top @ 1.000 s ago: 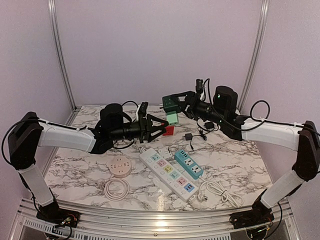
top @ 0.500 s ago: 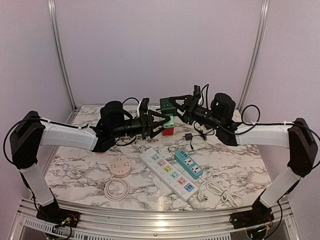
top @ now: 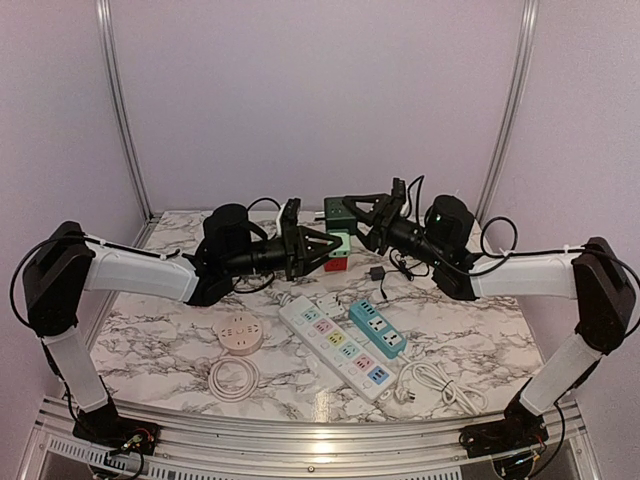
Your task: Pull the plug off the socket
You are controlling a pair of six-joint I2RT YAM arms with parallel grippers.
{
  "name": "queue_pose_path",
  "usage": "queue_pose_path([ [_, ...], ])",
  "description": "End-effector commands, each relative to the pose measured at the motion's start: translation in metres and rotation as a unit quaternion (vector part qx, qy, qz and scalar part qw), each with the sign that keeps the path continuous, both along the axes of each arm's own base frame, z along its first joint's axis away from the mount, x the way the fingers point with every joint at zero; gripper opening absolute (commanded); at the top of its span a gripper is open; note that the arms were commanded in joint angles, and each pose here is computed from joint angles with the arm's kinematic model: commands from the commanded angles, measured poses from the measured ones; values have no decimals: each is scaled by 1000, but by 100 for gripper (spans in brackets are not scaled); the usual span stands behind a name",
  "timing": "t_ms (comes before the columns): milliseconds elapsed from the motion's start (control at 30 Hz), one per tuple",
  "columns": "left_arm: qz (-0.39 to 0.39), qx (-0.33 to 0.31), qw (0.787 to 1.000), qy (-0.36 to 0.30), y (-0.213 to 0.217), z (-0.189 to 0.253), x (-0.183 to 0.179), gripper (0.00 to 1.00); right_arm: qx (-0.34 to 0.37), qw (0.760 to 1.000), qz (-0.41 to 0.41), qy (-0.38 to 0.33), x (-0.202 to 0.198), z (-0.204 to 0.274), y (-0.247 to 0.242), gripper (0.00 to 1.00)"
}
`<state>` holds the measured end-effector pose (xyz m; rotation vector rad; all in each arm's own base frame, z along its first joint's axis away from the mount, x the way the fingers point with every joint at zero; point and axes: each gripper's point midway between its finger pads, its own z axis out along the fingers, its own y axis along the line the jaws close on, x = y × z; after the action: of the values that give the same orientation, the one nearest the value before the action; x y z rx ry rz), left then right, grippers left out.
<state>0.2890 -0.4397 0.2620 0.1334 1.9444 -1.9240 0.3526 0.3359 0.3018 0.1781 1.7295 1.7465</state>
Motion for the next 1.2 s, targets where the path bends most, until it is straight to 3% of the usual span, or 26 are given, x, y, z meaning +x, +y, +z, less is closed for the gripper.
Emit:
queue_pose_path([
  [0, -24, 1, 999, -22, -11, 1, -11, 1, 26, 999, -22, -11, -2, 19, -7, 8],
  [600, -58, 20, 998, -12, -18, -19, -42, 0, 44, 997, -55, -36, 12, 38, -19, 8],
  [1167, -39, 47, 998, -17, -17, -32, -41, 0, 80, 992, -85, -39, 9, 50, -37, 6],
])
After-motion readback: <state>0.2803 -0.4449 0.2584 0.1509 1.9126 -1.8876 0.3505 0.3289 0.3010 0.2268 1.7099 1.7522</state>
